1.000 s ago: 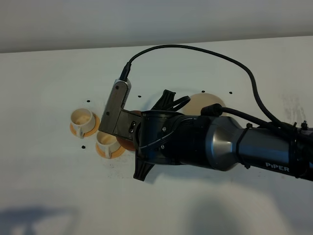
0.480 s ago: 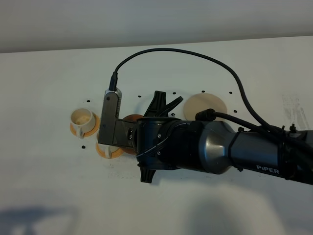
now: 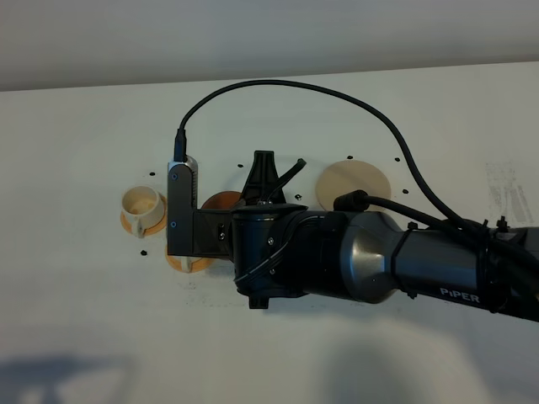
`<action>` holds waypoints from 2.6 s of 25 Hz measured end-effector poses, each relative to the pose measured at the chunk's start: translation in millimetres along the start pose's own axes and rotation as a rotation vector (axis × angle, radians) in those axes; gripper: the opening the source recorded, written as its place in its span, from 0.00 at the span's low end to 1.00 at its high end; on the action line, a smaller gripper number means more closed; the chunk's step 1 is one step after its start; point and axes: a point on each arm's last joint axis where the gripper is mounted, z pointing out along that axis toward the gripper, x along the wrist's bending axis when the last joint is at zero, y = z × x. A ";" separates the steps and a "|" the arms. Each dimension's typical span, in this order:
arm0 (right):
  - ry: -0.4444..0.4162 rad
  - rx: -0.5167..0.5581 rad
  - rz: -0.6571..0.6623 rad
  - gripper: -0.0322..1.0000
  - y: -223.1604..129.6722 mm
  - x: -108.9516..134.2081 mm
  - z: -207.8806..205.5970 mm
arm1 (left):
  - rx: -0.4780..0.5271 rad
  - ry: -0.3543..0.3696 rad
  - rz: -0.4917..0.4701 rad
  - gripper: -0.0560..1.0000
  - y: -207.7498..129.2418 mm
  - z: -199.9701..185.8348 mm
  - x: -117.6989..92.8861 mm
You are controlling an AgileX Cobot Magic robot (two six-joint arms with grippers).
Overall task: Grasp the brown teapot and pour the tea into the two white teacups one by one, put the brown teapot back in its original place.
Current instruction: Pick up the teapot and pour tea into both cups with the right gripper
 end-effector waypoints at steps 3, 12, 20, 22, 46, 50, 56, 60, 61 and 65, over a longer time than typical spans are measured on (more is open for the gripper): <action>-0.019 -0.002 -0.023 0.14 0.2 -1.7 0.0 | 0.000 0.000 0.000 0.59 0.0 0.0 0.0; -0.052 -0.005 -0.065 0.14 0.5 -4.8 -0.1 | 0.000 0.000 0.000 0.59 0.0 0.0 0.0; -0.084 -0.009 -0.102 0.14 1.0 -7.6 -0.2 | 0.000 0.000 0.000 0.59 0.0 0.0 0.0; -0.089 -0.009 -0.109 0.14 1.1 -8.1 -0.2 | 0.000 0.000 0.000 0.59 0.0 0.0 0.0; -0.133 0.013 -0.227 0.14 0.0 -12.1 -0.6 | 0.000 0.000 0.000 0.59 0.0 0.0 0.0; -0.150 0.020 -0.249 0.14 -0.3 -13.8 -0.8 | 0.000 0.000 0.000 0.59 0.0 0.0 0.0; -0.158 0.022 -0.267 0.14 -0.3 -14.4 -0.9 | 0.000 0.000 0.000 0.59 0.0 0.0 0.0; -0.158 0.024 -0.287 0.14 -0.3 -14.5 -0.9 | 0.000 0.000 0.000 0.59 0.0 0.0 0.0; -0.160 0.024 -0.288 0.14 -0.3 -14.7 -1.0 | 0.000 0.000 0.000 0.59 0.0 0.0 0.0; -0.164 0.025 -0.308 0.14 -0.2 -15.0 -1.0 | 0.000 0.000 0.000 0.59 0.0 0.0 0.0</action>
